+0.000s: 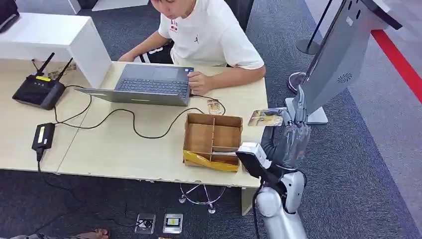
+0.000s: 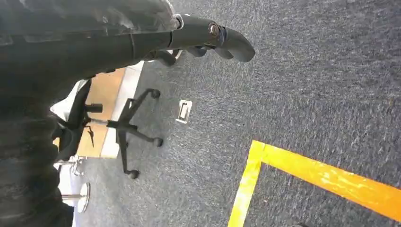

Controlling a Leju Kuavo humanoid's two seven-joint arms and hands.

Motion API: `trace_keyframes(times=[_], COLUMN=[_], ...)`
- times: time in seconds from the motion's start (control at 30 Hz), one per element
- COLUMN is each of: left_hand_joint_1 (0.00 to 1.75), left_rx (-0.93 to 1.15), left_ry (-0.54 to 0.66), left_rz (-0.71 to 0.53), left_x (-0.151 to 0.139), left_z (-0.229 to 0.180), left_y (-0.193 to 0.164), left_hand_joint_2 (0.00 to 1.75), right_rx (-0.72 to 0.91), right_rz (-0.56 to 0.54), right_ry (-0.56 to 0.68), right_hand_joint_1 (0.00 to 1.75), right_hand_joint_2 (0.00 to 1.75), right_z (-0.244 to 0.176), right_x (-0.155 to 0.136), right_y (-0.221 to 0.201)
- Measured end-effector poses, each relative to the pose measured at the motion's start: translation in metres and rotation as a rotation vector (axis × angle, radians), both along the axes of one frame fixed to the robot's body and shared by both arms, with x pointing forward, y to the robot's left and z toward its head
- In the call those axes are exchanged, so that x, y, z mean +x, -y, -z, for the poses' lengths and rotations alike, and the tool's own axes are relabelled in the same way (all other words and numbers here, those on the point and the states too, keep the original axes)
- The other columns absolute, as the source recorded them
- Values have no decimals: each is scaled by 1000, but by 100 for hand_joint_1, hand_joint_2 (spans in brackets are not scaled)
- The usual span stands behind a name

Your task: Pass the card to the sensor for recognition and then transmit it.

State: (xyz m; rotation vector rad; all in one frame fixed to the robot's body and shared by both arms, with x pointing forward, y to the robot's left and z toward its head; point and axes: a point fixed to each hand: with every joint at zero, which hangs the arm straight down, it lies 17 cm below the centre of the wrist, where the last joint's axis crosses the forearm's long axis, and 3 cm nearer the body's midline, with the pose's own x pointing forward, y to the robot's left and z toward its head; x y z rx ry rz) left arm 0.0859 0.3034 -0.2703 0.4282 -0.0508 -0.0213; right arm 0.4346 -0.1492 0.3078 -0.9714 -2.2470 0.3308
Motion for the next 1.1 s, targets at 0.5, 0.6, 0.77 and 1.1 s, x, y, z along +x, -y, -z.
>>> trace_keyframes(times=[0.5,0.6,0.77,1.1], left_hand_joint_1=[0,0,0,0], left_rx=[-50,-46,-37,-38], left_ry=[39,36,31,30], left_rz=[37,35,32,32], left_x=[11,10,9,9], left_z=[2,2,2,2], left_y=[6,4,-1,-1], left_hand_joint_2=[175,175,175,175], right_rx=[-284,-336,-406,-429], right_rz=[111,154,212,232], right_ry=[-294,-336,-366,-375], right_hand_joint_1=[175,175,175,175], right_hand_joint_2=[175,175,175,175], right_z=[15,28,40,45], right_x=[109,124,136,139], right_y=[-66,-53,-36,-29])
